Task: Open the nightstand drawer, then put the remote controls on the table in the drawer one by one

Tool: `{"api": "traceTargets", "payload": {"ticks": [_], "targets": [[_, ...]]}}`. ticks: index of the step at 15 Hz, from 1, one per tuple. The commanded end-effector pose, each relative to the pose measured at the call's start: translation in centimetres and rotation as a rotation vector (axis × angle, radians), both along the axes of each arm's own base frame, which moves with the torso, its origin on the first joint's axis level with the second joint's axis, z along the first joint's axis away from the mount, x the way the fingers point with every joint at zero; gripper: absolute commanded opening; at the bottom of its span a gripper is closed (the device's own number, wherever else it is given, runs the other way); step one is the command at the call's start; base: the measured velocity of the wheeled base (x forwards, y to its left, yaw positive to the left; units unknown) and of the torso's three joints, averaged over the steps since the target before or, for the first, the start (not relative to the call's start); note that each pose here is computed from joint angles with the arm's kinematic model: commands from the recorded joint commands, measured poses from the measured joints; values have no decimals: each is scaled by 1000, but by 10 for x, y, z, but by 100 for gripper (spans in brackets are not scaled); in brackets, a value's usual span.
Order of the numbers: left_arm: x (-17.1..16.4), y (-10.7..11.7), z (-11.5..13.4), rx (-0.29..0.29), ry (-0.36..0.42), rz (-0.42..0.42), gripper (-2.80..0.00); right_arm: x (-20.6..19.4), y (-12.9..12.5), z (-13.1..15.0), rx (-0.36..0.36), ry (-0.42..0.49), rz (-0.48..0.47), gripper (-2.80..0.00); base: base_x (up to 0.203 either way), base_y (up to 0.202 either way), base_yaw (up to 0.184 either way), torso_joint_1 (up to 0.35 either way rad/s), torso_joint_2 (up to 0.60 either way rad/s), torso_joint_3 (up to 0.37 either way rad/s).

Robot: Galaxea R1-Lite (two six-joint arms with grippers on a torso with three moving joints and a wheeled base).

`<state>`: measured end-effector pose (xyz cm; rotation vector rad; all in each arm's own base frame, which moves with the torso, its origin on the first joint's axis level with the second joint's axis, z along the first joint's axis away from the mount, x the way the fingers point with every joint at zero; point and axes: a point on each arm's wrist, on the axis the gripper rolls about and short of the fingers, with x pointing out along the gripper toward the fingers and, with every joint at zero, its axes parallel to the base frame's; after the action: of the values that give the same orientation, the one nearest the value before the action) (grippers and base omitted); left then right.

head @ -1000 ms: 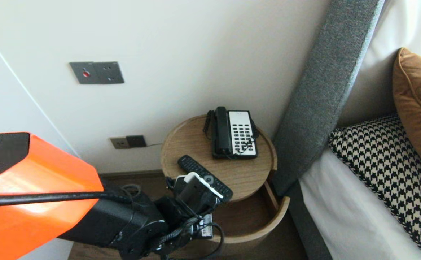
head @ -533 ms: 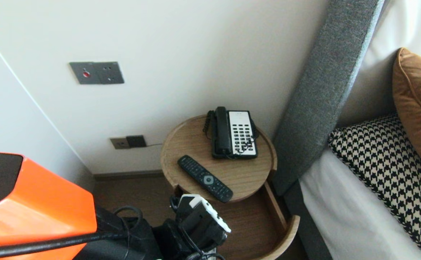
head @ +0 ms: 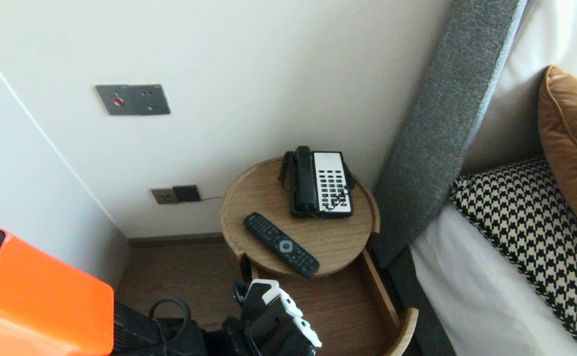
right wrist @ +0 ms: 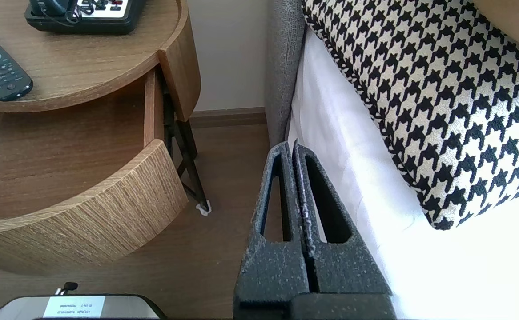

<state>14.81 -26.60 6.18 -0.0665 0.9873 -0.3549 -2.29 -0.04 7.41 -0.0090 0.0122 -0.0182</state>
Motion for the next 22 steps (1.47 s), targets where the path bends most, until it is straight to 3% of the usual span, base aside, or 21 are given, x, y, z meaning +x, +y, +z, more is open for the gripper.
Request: {"api": "traceTargets", "payload": {"ticks": [1, 3, 7, 13, 14, 18, 20, 22], "targets": [[3, 4, 9, -16, -25, 9, -280, 0, 0, 0, 0, -3, 0, -280, 0, 0, 0, 0, 0, 0], [18, 8, 17, -25, -62, 47, -280, 0, 0, 0, 0, -3, 0, -280, 0, 0, 0, 0, 0, 0], [63, 12, 51, -104, -126, 174, -280, 0, 0, 0, 0, -3, 0, -280, 0, 0, 0, 0, 0, 0], [106, 22, 96, -148, -97, 380, -280, 0, 0, 0, 0, -3, 0, -280, 0, 0, 0, 0, 0, 0], [109, 22, 94, -153, -83, 404, 0, 0, 0, 0, 0, -3, 0, -280, 0, 0, 0, 0, 0, 0], [138, 12, 87, -243, -68, 564, 0, 0, 0, 0, 0, -3, 0, -280, 0, 0, 0, 0, 0, 0], [154, 2, 72, -260, -71, 678, 0, 0, 0, 0, 0, -3, 0, -280, 0, 0, 0, 0, 0, 0], [163, -6, 65, -280, -64, 732, 0, 0, 0, 0, 0, -3, 0, -280, 0, 0, 0, 0, 0, 0]]}}
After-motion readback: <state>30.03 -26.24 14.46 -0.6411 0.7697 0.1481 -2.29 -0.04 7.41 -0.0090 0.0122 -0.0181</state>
